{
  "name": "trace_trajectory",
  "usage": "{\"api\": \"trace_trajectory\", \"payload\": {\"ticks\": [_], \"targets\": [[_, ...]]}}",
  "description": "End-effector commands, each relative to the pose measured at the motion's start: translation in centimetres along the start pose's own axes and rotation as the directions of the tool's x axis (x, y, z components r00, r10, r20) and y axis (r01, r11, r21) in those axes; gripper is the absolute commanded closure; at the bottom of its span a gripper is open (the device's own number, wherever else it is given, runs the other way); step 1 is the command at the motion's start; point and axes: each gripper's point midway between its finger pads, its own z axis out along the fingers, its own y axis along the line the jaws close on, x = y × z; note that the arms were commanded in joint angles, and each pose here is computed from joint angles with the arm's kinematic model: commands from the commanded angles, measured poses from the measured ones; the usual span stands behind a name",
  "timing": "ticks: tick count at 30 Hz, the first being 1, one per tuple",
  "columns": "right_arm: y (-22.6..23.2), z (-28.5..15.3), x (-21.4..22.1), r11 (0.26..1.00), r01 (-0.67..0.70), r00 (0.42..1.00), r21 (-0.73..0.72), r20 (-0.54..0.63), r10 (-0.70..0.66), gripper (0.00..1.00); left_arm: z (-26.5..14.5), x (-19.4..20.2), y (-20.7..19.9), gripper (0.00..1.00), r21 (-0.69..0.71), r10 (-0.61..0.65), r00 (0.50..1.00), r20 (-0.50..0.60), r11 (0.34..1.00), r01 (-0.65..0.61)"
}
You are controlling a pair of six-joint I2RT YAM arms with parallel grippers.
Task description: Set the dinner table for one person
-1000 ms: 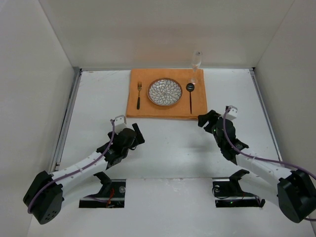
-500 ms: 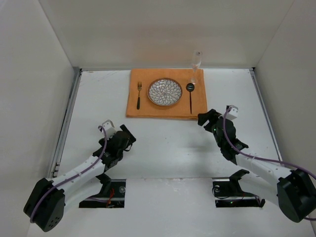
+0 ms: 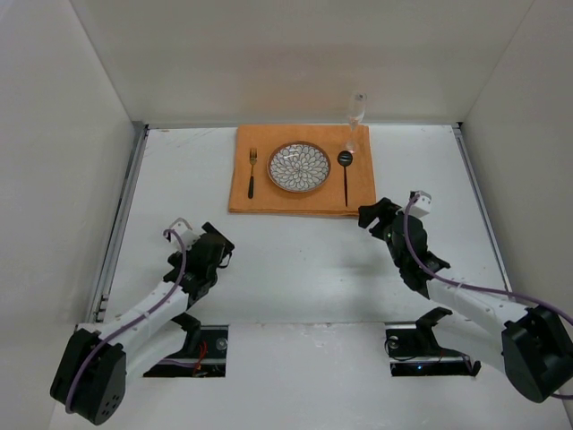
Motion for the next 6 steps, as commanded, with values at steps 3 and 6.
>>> {"api": "trace_trajectory", "payload": {"ticks": [3, 6], "targets": [[1.34, 0.15, -1.63, 0.999, -0.026, 0.998, -0.043, 0.054, 0.029, 0.23, 0.30, -1.12, -0.27, 0.00, -0.006, -0.029, 0.999, 0.043, 1.000, 0.029], [1.61, -0.01, -1.71, 0.998, -0.024, 0.998, -0.053, 0.052, 0.027, 0.23, 0.35, -1.06, -0.41, 0.00, -0.012, 0.003, 0.999, 0.047, 1.000, -0.003]]}}
